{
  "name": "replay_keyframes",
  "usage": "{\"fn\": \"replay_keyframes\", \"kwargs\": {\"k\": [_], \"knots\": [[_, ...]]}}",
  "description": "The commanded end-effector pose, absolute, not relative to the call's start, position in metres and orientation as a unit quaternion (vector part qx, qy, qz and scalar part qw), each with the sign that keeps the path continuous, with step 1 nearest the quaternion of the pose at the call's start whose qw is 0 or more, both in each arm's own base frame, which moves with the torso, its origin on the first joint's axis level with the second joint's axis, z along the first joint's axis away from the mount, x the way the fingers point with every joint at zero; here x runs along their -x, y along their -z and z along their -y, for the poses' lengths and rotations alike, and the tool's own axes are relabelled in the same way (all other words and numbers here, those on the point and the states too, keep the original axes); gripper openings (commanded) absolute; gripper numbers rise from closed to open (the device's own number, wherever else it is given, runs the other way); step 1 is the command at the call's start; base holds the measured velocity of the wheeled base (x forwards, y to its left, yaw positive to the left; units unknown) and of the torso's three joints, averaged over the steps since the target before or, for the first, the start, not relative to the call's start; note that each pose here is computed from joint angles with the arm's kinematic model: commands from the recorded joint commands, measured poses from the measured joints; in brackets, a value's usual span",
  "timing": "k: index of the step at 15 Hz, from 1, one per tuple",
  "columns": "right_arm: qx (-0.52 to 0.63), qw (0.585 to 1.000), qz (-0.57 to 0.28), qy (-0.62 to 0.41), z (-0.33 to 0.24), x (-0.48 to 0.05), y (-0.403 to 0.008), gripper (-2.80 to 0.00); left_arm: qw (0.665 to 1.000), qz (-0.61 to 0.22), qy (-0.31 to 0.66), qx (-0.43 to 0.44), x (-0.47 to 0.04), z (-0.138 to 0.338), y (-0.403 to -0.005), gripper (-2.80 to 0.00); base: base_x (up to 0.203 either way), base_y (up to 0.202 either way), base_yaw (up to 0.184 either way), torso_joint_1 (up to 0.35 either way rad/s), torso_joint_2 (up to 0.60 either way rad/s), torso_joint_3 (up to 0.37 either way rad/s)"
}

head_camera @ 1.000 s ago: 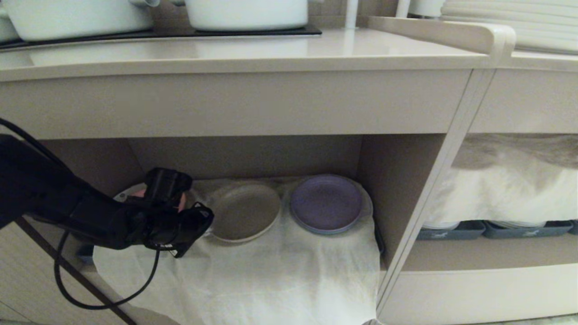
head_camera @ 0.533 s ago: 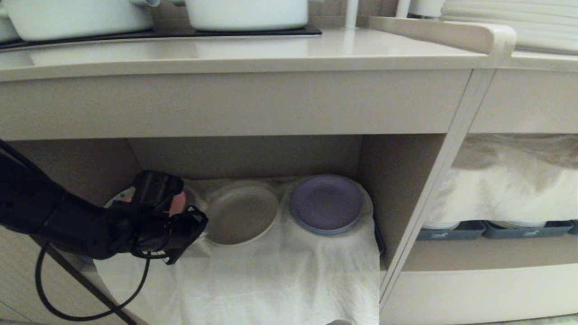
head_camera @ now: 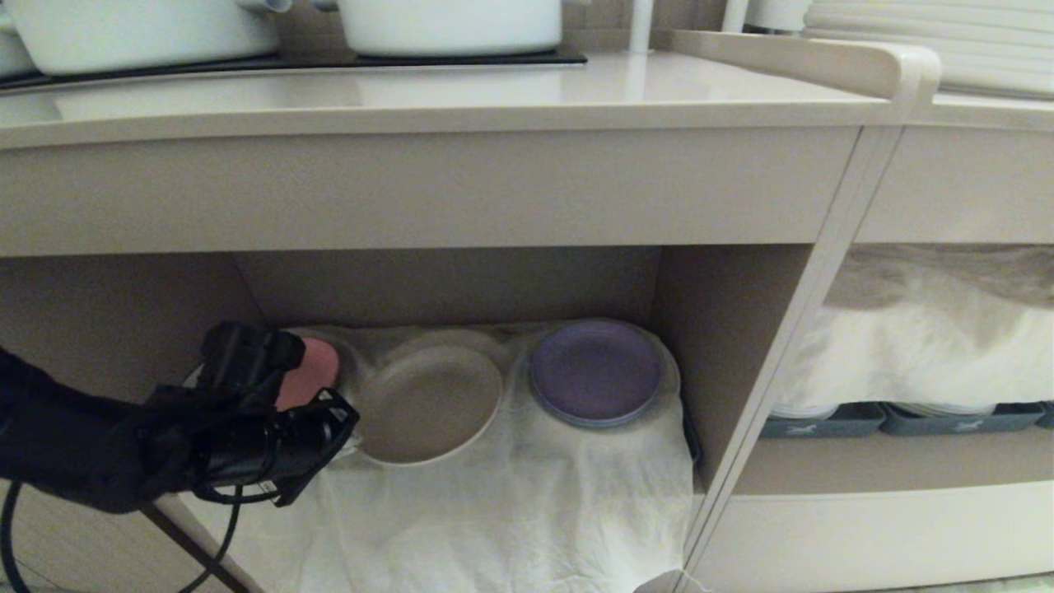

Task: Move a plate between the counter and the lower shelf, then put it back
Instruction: Pick up the plate in the cupboard, then put the plate

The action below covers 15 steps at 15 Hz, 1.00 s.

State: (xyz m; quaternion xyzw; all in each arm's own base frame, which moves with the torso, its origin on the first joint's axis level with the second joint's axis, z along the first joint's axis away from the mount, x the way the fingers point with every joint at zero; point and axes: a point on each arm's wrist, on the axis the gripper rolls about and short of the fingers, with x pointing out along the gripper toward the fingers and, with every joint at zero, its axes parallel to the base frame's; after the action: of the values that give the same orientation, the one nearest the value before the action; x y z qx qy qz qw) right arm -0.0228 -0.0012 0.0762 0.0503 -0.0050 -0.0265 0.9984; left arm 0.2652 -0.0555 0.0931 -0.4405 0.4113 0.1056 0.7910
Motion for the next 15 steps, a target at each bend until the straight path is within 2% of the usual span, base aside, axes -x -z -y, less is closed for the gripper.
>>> {"fn": "replay_keyframes", "kwargs": {"k": [1,10,15], "knots": [[-0.051,0.998,0.005,0.027,0.001,0.023,-0.076,-2.80,0.793,-0.403,-0.101,0.445,-0.256,0.054,-0.100,-2.80,0.000,0.000,0.000,0.000,0.00,0.000],[-0.051,0.998,0.005,0.027,0.001,0.023,-0.076,-2.80,0.778,-0.445,-0.109,0.430,-0.208,0.049,-0.096,-2.80,0.000,0.000,0.000,0.000,0.00,0.000],[-0.051,0.998,0.005,0.027,0.001,0.023,-0.076,-2.80,0.788,-0.431,-0.095,0.429,-0.191,0.045,-0.107,-2.80,0.000,0.000,0.000,0.000,0.00,0.000]]}}
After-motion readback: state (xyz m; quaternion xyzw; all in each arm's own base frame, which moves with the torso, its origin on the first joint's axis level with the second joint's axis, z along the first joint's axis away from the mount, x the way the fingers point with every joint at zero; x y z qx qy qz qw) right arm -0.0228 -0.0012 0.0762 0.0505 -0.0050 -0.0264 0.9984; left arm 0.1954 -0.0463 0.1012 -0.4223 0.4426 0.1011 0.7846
